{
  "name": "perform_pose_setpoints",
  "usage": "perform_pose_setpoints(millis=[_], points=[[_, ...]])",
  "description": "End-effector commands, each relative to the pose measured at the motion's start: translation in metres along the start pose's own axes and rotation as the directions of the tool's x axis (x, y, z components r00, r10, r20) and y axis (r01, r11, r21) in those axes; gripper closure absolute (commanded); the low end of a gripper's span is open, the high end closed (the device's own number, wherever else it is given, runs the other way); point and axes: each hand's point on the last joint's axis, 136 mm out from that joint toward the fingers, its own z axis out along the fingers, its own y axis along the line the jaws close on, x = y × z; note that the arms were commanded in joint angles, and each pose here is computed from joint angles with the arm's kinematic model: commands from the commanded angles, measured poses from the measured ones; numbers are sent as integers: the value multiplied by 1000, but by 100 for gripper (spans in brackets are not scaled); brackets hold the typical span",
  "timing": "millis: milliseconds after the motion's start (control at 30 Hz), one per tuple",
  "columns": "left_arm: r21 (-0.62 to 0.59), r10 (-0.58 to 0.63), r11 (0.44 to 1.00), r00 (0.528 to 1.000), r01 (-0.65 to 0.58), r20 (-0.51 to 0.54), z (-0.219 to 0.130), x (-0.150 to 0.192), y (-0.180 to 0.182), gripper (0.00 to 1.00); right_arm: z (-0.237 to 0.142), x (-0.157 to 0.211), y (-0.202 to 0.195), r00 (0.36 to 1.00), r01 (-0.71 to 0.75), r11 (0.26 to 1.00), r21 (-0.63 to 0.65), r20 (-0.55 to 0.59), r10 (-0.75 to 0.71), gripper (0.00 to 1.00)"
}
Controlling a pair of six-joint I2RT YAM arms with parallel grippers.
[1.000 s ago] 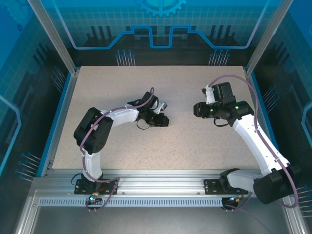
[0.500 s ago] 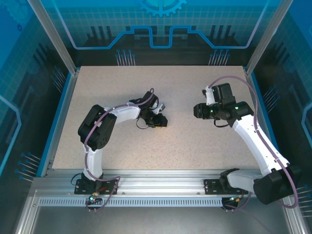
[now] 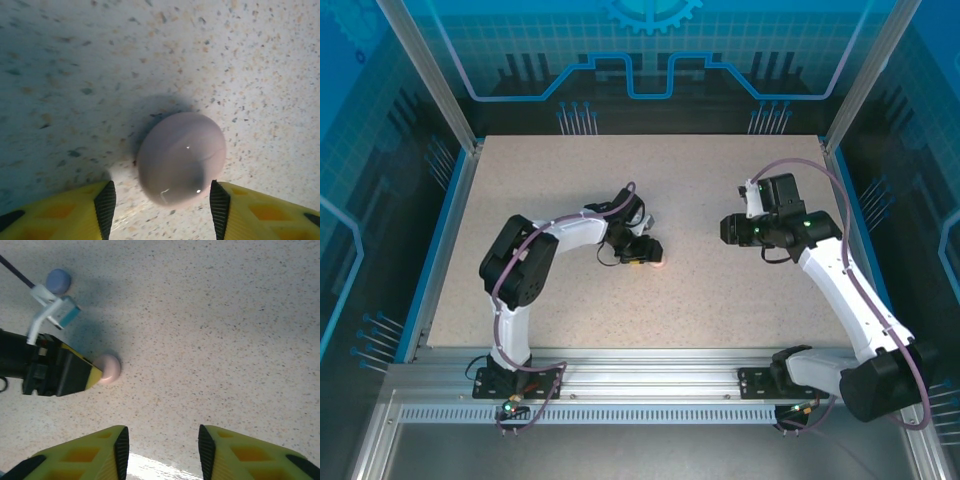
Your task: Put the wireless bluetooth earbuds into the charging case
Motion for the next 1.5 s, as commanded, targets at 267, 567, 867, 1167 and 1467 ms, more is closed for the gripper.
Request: perform_pose_setpoints(millis=[267, 567, 867, 1167, 1467], points=[[-227, 143, 972, 929, -67, 341, -120, -21, 31, 43, 12, -9, -61, 978, 54, 957, 285, 178, -108, 45], [-396, 231, 918, 796, 12, 560, -192, -27, 80, 38, 31, -21, -94, 922, 61, 906, 418, 324, -212, 41], [-555, 302, 805, 661, 209, 687, -226, -15, 144, 20, 55, -21, -122, 887, 17, 921, 388, 419, -192, 39], [-579, 368, 792, 606, 194, 706, -215, -13, 180, 13, 72, -23, -133, 853, 12, 935, 355, 484, -195, 36], [-452, 344, 885, 501, 109, 794, -209, -27, 188, 11, 85, -29, -127, 795, 62, 947, 317, 557, -238, 35]])
